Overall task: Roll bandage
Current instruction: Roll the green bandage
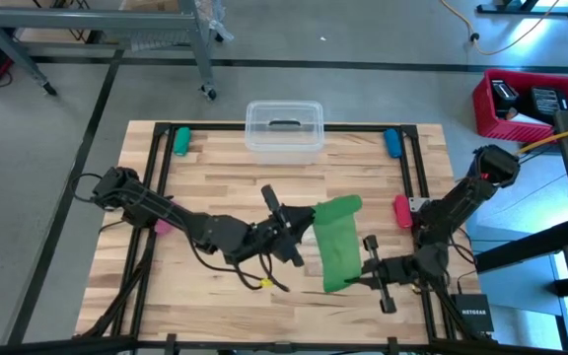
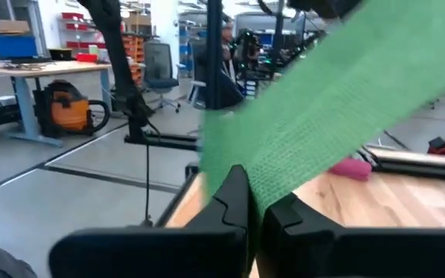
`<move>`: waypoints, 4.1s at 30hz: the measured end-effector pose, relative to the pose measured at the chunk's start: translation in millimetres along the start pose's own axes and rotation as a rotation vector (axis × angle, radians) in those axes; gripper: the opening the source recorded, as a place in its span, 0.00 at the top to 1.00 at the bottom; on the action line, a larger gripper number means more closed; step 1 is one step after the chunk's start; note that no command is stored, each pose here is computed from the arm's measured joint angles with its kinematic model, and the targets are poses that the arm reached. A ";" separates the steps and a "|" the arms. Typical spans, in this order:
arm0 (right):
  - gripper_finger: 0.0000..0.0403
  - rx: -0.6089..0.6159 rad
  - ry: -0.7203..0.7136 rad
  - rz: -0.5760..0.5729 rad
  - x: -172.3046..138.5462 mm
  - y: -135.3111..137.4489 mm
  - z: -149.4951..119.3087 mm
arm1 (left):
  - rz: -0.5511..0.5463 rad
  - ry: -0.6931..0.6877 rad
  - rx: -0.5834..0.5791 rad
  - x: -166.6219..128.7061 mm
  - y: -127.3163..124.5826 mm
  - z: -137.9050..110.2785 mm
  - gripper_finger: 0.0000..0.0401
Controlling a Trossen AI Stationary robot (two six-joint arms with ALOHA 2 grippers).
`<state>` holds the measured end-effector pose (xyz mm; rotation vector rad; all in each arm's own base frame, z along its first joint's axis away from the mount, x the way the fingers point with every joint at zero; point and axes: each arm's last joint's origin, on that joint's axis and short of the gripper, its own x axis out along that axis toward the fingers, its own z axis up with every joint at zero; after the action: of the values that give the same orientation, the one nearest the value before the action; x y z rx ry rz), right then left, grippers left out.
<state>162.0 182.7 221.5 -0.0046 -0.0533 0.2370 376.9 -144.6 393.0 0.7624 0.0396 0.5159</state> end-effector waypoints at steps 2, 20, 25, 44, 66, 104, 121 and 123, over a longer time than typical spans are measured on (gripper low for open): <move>0.99 -0.026 0.001 0.002 0.0 7.9 7.5 | -0.002 0.016 0.038 1.5 -0.3 -2.3 0.93; 0.99 -0.246 -0.001 -0.034 5.7 56.8 112.6 | -0.080 0.148 0.196 1.2 -13.0 -17.8 0.93; 0.99 -0.239 0.001 -0.092 8.3 56.1 139.9 | -0.132 0.191 0.194 -3.0 -20.3 -23.7 0.93; 0.98 -0.301 -0.046 -0.320 16.6 28.8 221.7 | -0.393 0.107 0.068 -24.4 -44.1 -18.6 0.93; 0.98 -0.254 0.145 -0.534 12.6 -55.5 219.7 | -0.491 -0.072 0.068 -56.6 -80.9 5.8 0.93; 0.75 0.207 0.463 -0.103 36.9 -107.6 92.3 | -0.313 -0.186 0.222 -60.7 -64.0 31.9 0.93; 0.27 0.137 0.520 -0.114 -15.3 -117.6 134.1 | -0.329 -0.093 0.110 -46.7 -62.1 19.7 0.93; 0.26 0.135 0.528 -0.120 -21.1 -118.7 135.1 | -0.335 -0.069 0.079 -44.0 -62.3 16.5 0.93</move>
<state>162.1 62.2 356.6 0.0700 0.4869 0.1133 368.9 -213.3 356.8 0.8307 0.1216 0.1699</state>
